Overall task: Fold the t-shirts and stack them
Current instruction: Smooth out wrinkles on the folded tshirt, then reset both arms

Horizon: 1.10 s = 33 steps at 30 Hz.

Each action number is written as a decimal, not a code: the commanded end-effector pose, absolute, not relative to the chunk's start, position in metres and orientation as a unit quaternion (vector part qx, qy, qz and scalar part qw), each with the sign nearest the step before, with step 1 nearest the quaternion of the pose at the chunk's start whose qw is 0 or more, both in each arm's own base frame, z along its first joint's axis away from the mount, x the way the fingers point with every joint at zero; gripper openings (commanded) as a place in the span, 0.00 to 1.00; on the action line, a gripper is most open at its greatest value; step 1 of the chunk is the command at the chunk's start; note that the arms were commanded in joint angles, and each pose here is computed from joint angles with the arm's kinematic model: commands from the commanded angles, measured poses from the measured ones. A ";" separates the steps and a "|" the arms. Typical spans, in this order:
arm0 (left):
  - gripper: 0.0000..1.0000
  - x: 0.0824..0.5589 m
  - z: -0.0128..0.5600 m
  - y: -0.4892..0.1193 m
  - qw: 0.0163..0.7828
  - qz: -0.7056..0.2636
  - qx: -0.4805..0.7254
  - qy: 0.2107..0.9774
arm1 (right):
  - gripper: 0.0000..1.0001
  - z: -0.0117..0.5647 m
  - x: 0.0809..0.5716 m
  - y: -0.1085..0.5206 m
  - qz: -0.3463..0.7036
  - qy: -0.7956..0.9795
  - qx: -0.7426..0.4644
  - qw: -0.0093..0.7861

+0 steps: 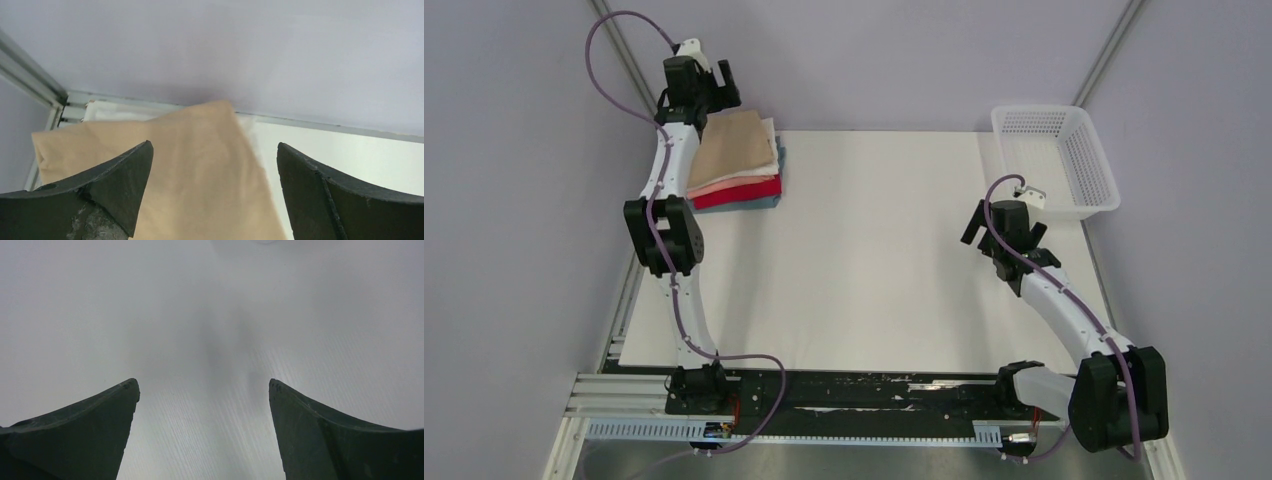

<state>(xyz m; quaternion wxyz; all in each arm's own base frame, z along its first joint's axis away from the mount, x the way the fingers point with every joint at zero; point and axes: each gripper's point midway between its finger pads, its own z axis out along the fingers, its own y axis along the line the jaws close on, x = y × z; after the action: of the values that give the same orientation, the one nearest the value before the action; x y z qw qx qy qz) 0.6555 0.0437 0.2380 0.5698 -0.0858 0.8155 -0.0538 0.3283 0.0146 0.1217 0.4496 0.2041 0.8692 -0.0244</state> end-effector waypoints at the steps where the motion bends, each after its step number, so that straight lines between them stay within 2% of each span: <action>1: 1.00 0.630 0.289 0.023 0.597 -0.065 -0.078 0.795 | 1.00 0.141 0.333 0.017 -0.007 0.857 0.203 0.474; 4: 1.00 0.619 0.286 -0.006 0.587 -0.139 -0.058 0.795 | 1.00 0.139 0.332 0.019 -0.003 0.859 0.199 0.472; 7: 1.00 0.610 0.265 -0.028 0.557 -0.169 -0.050 0.812 | 1.00 0.138 0.332 0.020 0.001 0.860 0.198 0.470; 10: 1.00 0.596 0.241 -0.039 0.520 -0.165 -0.075 0.835 | 1.00 0.135 0.332 0.021 0.001 0.861 0.199 0.468; 12: 1.00 0.579 0.200 -0.040 0.489 -0.156 -0.108 0.851 | 1.00 0.131 0.332 0.020 -0.002 0.863 0.200 0.463; 16: 1.00 0.556 0.170 -0.085 0.471 -0.199 -0.093 0.854 | 1.00 0.127 0.333 0.022 0.001 0.867 0.197 0.458; 21: 1.00 0.543 0.135 -0.084 0.433 -0.159 -0.106 0.881 | 1.00 0.126 0.331 0.023 0.004 0.868 0.196 0.457; 26: 1.00 0.537 0.140 -0.082 0.429 -0.145 -0.100 0.886 | 1.00 0.129 0.332 0.024 0.009 0.866 0.196 0.461; 33: 1.00 0.523 0.220 -0.080 0.489 -0.128 -0.087 0.858 | 1.00 0.142 0.329 0.022 0.012 0.853 0.206 0.479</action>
<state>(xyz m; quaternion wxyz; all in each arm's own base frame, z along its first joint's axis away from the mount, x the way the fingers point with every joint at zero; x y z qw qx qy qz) 0.5338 -0.0783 0.1335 0.4239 -0.0936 0.8909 -0.1337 0.3274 0.0250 0.1232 0.4479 0.1929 0.8730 0.0039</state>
